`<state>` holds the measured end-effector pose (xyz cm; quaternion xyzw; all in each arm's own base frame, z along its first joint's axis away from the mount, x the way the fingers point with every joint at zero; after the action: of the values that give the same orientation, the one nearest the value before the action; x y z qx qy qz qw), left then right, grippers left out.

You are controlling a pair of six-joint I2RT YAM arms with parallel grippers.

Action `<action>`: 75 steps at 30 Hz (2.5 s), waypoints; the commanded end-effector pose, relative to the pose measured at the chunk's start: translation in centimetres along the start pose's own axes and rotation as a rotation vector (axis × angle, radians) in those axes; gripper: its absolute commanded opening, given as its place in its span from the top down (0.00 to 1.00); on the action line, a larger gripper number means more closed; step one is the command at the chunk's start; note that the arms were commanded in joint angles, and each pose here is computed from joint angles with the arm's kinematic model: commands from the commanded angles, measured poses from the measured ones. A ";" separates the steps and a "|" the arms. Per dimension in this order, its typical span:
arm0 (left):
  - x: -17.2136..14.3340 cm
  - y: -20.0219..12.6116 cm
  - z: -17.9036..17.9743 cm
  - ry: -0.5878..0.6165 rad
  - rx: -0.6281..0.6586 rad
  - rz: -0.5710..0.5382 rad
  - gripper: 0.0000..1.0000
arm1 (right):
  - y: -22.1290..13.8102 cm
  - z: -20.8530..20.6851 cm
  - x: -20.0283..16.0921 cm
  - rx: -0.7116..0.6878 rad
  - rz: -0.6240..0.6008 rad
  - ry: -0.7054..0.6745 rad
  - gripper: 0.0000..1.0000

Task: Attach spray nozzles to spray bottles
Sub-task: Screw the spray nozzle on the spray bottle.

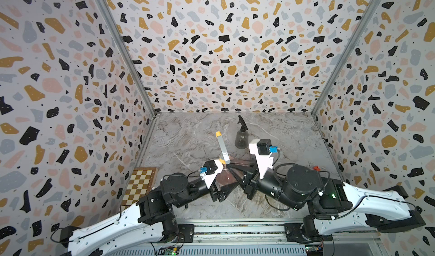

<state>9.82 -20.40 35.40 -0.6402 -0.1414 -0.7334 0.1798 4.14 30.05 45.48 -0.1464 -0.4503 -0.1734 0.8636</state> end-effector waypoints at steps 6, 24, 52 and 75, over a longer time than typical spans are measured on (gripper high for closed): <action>2.1 -2.2 -0.2 0.007 -0.043 -0.093 1.00 | -3.9 0.5 0.2 0.149 0.065 -0.156 0.53; 4.4 -5.2 -6.8 -0.030 -0.805 -0.119 1.00 | -8.1 -0.6 3.3 0.642 0.119 -0.362 0.19; 2.3 -4.0 -6.2 -0.038 -0.704 -0.007 1.00 | -5.7 0.4 4.1 0.758 0.196 -0.384 0.27; 1.7 -2.6 -3.2 0.006 -0.353 0.029 1.00 | -6.7 4.0 -0.2 0.707 0.223 -0.419 0.34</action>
<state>5.37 -19.74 35.76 -0.6763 0.0273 -0.7319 0.0783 -1.18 25.79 47.93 0.0875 -0.6140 0.1319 0.7733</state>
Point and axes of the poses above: each gripper's point midway between its finger pads, its own y axis out along the fingers, its own z axis along the line the jaws close on, x = y × z, the point moved 7 cm from there along -y, back along the fingers, and after that the axes turned 10 degrees about y, right-handed, at the moved point
